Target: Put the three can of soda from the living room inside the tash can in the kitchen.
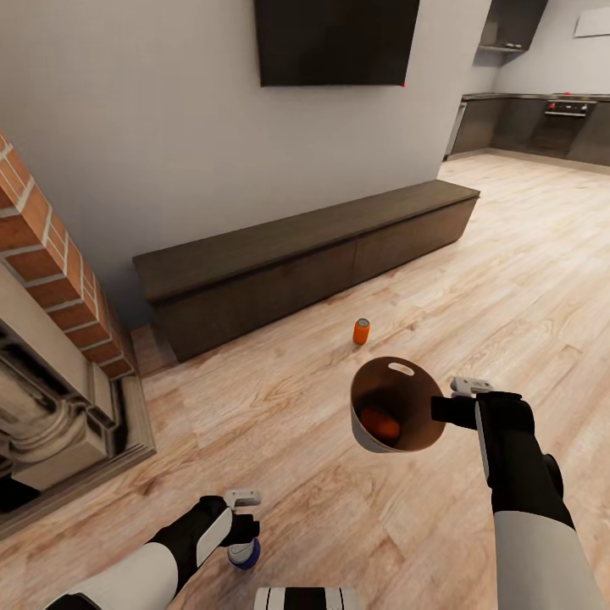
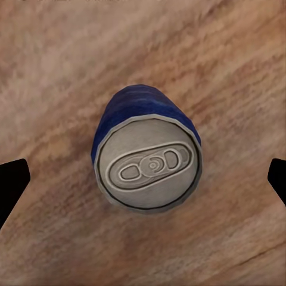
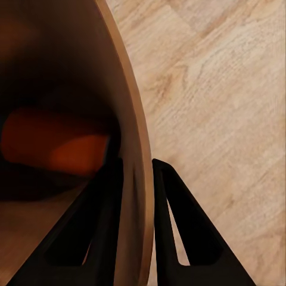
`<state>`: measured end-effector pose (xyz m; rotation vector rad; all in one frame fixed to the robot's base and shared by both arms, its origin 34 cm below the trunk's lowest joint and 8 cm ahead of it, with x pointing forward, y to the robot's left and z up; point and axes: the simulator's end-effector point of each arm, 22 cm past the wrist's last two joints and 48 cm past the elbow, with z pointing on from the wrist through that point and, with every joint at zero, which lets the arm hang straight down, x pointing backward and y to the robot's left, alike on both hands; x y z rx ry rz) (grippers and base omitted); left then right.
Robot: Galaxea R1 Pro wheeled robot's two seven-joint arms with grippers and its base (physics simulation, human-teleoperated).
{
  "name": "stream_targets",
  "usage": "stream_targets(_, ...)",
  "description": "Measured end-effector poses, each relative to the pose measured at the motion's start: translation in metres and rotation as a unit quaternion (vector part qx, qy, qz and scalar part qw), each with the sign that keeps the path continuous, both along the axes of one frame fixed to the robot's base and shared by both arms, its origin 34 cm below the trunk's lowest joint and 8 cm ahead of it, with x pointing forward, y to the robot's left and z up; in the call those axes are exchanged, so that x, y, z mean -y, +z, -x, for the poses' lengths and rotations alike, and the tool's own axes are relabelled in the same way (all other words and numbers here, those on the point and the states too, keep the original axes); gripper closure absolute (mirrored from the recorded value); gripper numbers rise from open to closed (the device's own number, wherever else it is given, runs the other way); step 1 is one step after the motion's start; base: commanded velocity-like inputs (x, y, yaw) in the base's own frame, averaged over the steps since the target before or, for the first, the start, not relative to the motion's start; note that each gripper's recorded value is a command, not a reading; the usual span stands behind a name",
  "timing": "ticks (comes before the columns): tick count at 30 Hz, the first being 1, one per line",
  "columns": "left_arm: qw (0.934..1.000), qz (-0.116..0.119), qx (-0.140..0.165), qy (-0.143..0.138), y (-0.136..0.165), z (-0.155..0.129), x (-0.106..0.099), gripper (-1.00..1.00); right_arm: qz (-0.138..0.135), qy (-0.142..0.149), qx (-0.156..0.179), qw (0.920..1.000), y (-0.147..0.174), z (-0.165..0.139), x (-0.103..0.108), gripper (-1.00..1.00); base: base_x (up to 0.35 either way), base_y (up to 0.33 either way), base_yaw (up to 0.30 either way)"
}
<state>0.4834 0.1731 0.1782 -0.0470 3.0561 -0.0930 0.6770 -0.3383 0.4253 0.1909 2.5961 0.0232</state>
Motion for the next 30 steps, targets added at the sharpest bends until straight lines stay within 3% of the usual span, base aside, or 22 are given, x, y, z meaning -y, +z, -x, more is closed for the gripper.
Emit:
stream_targets(14,0.9999,0.000,-0.012,0.000,-0.019,0.011,0.001,-1.00,0.003,0.007,-0.013,0.9999,-0.024,0.004,-0.004,1.00,0.000,0.000,0.000)
stream_targets(30,1.0000,0.003,-0.007,0.000,-0.017,0.006,0.003,-1.00,0.004,0.009,-0.012,0.9999,-0.024,0.004,-0.005,1.00,0.000,0.000,0.000)
